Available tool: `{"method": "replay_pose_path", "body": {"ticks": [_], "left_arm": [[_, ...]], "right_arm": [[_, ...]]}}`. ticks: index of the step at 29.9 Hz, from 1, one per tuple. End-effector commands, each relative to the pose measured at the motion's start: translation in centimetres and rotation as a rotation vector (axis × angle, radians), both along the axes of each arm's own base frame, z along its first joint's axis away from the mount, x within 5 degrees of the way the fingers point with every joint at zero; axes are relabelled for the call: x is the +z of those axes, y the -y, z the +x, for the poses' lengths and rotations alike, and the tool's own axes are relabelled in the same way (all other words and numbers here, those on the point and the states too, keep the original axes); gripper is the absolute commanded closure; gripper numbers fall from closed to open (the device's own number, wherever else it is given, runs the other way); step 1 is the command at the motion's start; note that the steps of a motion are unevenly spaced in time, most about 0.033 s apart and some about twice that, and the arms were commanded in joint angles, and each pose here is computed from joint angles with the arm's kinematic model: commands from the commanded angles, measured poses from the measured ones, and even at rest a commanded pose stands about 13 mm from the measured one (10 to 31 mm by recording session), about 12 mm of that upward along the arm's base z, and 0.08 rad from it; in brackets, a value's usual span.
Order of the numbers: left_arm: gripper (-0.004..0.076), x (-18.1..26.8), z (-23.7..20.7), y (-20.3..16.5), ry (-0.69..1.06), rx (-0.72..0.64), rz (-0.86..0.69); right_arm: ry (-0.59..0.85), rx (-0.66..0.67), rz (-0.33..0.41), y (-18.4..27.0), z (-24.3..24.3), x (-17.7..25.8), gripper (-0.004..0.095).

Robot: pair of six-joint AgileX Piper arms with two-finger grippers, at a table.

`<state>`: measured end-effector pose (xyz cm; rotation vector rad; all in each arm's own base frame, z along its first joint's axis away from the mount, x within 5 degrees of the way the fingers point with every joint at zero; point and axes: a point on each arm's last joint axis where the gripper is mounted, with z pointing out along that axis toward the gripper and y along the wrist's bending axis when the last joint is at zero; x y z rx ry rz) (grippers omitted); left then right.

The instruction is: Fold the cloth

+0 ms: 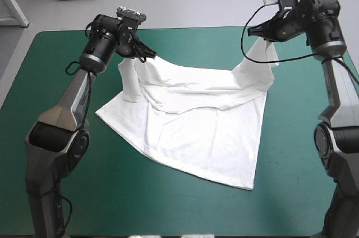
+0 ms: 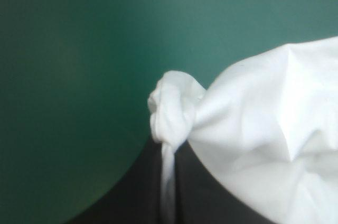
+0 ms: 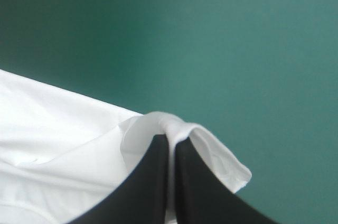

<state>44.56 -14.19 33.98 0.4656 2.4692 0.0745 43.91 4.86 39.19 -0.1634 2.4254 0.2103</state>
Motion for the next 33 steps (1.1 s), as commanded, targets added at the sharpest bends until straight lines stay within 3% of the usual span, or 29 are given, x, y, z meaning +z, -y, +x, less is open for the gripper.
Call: {"method": "replay_pose_path", "body": {"ticks": [1,9,17,20,25,28,33], "left_arm": [[0.0733,0.2,1.3,-0.5,0.079,0.050,-0.040],[0.0733,-6.4,4.5,-2.0,-0.028,0.112,-0.021],[0.0724,-6.7,5.5,-2.1,0.056,0.104,-0.043],[0.0634,-6.3,5.4,-2.0,0.040,0.109,-0.058],[0.0377,-4.6,4.6,-1.7,-0.026,0.116,-0.107],[0.0281,-2.7,4.3,-1.9,-0.015,0.121,-0.107],[0.0280,-0.1,3.2,-2.8,-0.026,0.156,-0.042]], "right_arm": [[0.045,-0.015,0.008,0.1,1.2,-0.5,0.0925],[-0.093,-0.043,-0.021,0.3,4.2,-6.6,0.0925],[-0.161,-0.052,-0.018,0.6,5.1,-9.2,0.0885],[-0.167,-0.052,-0.012,0.8,5.0,-8.8,0.0717],[-0.181,-0.067,0.030,1.2,4.4,-7.0,0.0411],[-0.140,-0.074,0.021,1.4,3.6,-4.8,0.0373],[-0.065,-0.080,0.022,1.5,1.9,-1.3,0.0392]]}}
